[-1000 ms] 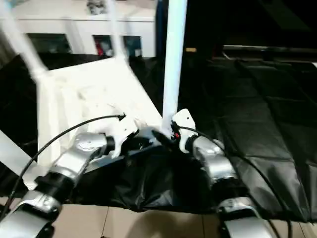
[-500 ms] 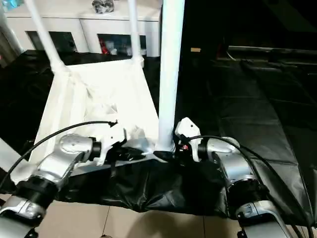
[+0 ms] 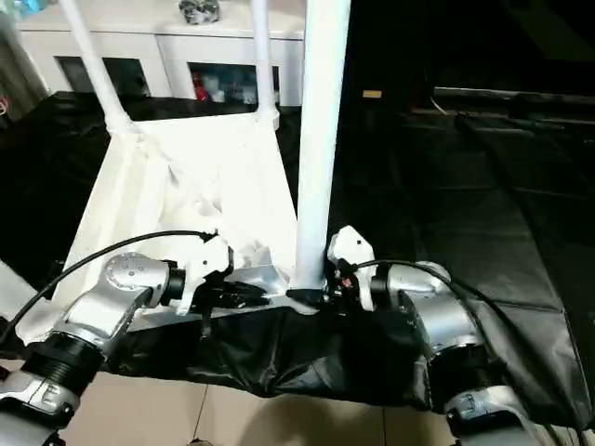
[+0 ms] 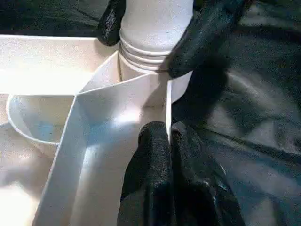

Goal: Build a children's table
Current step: Rotate leg to tighten

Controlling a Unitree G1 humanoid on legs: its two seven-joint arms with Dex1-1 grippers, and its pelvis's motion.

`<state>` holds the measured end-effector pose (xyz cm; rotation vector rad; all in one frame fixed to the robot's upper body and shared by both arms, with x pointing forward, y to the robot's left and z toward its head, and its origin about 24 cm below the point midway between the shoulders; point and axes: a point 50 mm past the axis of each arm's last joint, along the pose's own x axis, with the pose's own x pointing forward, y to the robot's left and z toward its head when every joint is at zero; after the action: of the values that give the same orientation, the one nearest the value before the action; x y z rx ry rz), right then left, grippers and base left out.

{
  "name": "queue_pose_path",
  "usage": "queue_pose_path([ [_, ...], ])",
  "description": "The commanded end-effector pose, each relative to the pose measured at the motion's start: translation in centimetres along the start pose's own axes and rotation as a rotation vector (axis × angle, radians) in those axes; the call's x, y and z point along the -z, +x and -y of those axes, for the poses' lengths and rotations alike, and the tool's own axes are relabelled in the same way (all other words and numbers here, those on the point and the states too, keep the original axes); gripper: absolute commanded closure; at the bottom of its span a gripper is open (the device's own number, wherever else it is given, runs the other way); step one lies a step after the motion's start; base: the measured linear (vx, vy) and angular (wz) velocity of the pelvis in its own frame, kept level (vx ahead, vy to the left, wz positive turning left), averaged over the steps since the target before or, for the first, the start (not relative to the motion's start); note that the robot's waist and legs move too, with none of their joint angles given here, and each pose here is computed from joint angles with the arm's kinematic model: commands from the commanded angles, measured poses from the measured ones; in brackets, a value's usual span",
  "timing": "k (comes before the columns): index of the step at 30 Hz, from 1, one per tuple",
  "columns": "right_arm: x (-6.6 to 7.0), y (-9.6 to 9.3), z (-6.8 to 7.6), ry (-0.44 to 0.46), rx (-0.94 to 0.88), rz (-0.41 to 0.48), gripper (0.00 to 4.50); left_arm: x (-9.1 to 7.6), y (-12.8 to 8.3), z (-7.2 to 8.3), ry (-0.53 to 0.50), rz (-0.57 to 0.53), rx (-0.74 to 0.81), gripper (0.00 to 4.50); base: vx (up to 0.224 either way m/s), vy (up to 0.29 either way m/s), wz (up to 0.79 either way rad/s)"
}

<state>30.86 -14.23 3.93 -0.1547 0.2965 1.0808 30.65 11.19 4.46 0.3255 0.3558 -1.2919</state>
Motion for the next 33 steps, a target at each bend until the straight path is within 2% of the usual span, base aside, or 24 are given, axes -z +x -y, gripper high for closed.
queue_pose_path([
  [1,0.7,0.9,0.3,0.045,0.112,-0.020,1.78,-2.0,0.7,-0.8,0.044,0.057,-0.060,4.50,0.000,0.000,0.00],
  [4,1.1,2.0,1.1,0.108,0.314,-0.018,1.78,-2.6,1.6,-1.2,0.018,0.084,-0.137,4.50,0.000,0.000,0.00],
  [6,0.8,3.8,0.9,0.179,0.442,0.009,1.80,-3.5,3.3,-1.2,0.001,0.107,-0.183,4.50,0.000,0.000,0.00],
  [8,0.7,4.5,0.7,0.195,0.466,0.018,1.80,-3.9,3.8,-1.1,-0.003,0.115,-0.193,4.50,0.000,0.000,0.00],
  [9,0.2,5.8,0.0,0.181,0.463,0.021,1.80,-4.4,4.8,-0.7,0.003,0.125,-0.198,4.50,0.000,0.000,0.00],
  [11,-0.1,6.3,-0.4,0.174,0.447,0.029,1.80,-4.6,5.2,-0.5,0.005,0.130,-0.196,4.50,0.000,0.000,0.00],
  [13,-0.7,6.8,-0.9,0.167,0.400,0.072,1.80,-4.7,5.7,-0.1,0.017,0.130,-0.183,4.50,0.000,0.000,0.00],
  [14,-0.9,6.8,-1.0,0.174,0.378,0.099,1.80,-4.6,5.8,0.0,0.025,0.127,-0.175,4.50,0.000,0.000,0.00],
  [15,-0.9,6.5,-0.7,0.185,0.382,0.106,1.24,-4.6,5.8,0.0,0.020,0.130,-0.175,4.50,0.000,0.000,0.00],
  [19,-0.6,5.7,-0.1,0.187,0.393,0.103,0.91,-4.3,5.4,0.0,0.010,0.133,-0.176,4.50,0.000,0.000,0.00],
  [22,-0.3,4.7,0.2,0.142,0.363,0.084,0.66,-3.9,4.9,0.0,0.016,0.128,-0.156,4.50,0.000,0.000,0.00],
  [29,-0.2,1.9,0.0,0.012,0.105,0.041,0.66,-2.8,2.8,0.2,0.055,0.103,-0.042,4.50,0.000,0.000,0.00],
  [33,-0.2,1.9,0.0,0.012,0.105,0.041,0.66,-2.8,2.8,0.2,0.055,0.103,-0.042,4.50,0.000,0.000,0.00],
])
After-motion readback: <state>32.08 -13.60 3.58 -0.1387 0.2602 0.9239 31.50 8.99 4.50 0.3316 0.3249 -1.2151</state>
